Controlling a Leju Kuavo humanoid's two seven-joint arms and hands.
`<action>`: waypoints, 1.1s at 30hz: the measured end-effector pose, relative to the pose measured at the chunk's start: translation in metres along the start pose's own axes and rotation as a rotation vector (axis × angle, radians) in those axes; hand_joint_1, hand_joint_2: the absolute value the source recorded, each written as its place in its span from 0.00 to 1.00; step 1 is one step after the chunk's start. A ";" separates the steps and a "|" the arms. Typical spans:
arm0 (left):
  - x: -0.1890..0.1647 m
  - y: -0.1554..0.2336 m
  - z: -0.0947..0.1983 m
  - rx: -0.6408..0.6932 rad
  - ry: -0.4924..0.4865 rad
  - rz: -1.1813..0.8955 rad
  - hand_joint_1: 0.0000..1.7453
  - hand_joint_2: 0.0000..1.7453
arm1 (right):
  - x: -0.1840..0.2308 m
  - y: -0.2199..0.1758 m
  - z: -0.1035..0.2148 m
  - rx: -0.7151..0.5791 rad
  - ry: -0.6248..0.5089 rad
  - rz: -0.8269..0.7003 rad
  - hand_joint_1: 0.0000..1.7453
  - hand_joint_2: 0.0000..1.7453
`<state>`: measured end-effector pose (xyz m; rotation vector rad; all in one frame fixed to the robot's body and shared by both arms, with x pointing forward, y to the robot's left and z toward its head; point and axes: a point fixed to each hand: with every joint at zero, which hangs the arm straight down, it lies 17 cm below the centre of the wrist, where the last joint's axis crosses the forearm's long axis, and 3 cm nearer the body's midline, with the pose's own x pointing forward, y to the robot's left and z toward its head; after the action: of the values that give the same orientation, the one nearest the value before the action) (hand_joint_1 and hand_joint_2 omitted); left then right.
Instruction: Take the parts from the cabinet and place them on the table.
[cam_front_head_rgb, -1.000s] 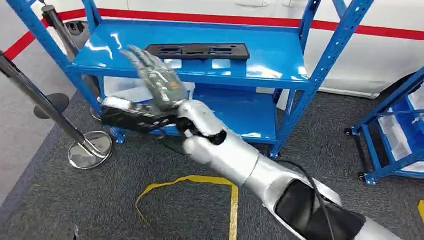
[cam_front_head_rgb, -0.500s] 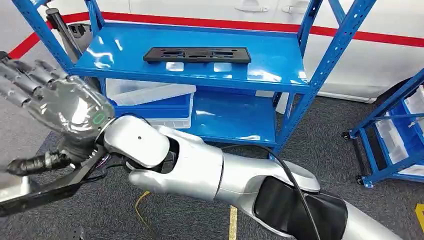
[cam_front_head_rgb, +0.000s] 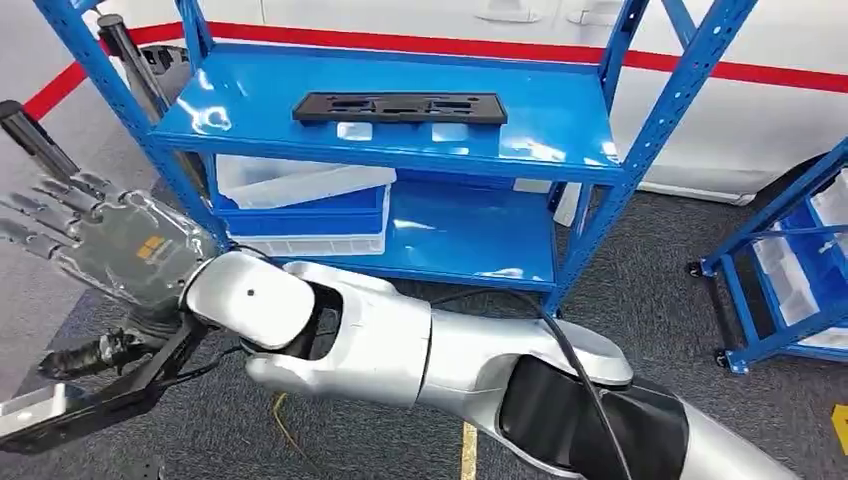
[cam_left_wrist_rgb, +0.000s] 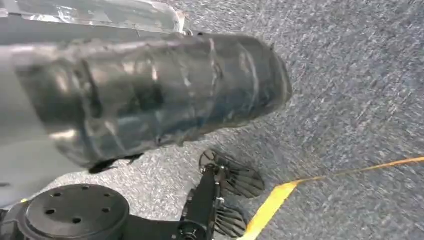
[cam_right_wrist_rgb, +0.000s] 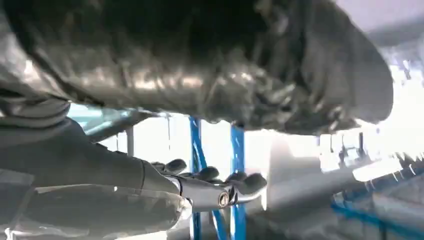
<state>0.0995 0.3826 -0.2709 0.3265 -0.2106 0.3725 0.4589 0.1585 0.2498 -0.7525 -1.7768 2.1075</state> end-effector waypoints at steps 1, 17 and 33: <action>0.000 0.001 0.000 0.002 -0.001 -0.001 0.00 0.00 | -0.007 0.005 0.001 0.034 0.022 0.004 0.00 0.00; -0.005 0.001 0.000 0.002 0.010 -0.026 0.00 0.00 | -0.068 0.037 0.007 0.189 0.168 0.084 0.00 0.00; -0.009 0.005 0.000 0.026 0.028 -0.028 0.00 0.00 | -0.124 0.059 0.024 0.262 0.273 0.120 0.00 0.00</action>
<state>0.0895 0.3845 -0.2722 0.3489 -0.1742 0.3520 0.5549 0.0612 0.2203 -1.0350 -1.3149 2.1351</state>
